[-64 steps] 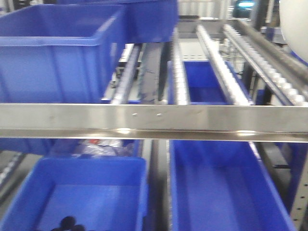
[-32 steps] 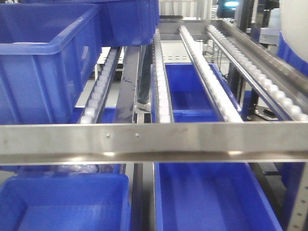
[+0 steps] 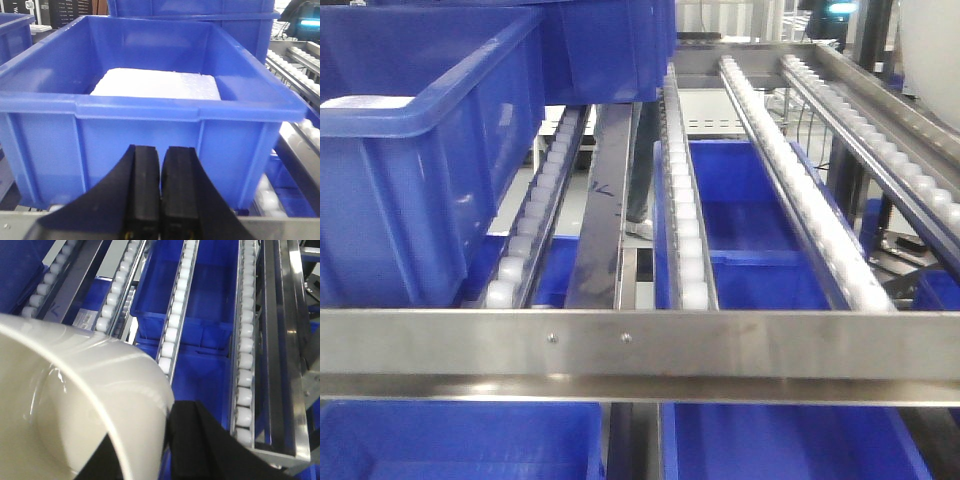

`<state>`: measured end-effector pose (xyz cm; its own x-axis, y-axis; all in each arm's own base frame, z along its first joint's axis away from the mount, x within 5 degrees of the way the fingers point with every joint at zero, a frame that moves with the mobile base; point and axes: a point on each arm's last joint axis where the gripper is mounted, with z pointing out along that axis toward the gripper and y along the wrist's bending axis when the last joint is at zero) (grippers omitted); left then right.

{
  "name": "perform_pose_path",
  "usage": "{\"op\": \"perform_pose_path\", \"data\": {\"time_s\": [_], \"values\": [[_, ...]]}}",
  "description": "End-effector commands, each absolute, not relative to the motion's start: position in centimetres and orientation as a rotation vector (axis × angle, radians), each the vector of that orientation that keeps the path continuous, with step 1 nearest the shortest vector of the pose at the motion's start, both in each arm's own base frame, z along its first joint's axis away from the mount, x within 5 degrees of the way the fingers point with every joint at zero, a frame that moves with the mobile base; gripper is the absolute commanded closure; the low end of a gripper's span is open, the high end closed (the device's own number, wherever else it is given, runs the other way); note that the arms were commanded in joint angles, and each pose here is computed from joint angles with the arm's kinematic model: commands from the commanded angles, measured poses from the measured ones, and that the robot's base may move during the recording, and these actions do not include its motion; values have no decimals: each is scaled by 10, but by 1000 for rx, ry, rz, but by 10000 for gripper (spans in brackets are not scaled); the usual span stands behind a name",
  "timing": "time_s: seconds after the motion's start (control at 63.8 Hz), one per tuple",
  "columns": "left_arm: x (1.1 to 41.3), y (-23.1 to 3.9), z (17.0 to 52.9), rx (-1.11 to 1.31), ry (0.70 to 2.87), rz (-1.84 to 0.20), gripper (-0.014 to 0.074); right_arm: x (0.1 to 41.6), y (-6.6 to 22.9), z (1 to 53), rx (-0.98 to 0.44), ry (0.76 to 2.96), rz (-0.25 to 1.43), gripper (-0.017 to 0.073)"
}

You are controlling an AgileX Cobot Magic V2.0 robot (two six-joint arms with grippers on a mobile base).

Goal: Move white bin to right shelf second layer
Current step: 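Approach the shelf's second layer, holding the white bin above it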

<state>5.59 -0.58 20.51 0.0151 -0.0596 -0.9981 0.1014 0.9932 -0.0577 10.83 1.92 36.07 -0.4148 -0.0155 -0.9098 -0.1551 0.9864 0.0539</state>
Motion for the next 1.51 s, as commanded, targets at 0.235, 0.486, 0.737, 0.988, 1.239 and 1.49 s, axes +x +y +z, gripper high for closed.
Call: {"op": "perform_pose_path", "data": {"time_s": [0.235,0.486,0.737,0.988,1.239,1.49], "values": [[57,-6,200,25,1500,-134,509,110,18,378,-103,1875,157,503],[57,-6,200,25,1500,-134,509,110,18,378,-103,1875,157,503],[57,-6,200,25,1500,-134,509,110,18,378,-103,1875,157,503],[57,-6,200,25,1500,-134,509,110,18,378,-103,1875,157,503],[57,-6,200,25,1500,-134,509,110,18,378,-103,1875,157,503],[57,-6,200,25,1500,-134,509,110,18,378,-103,1875,157,503]]}}
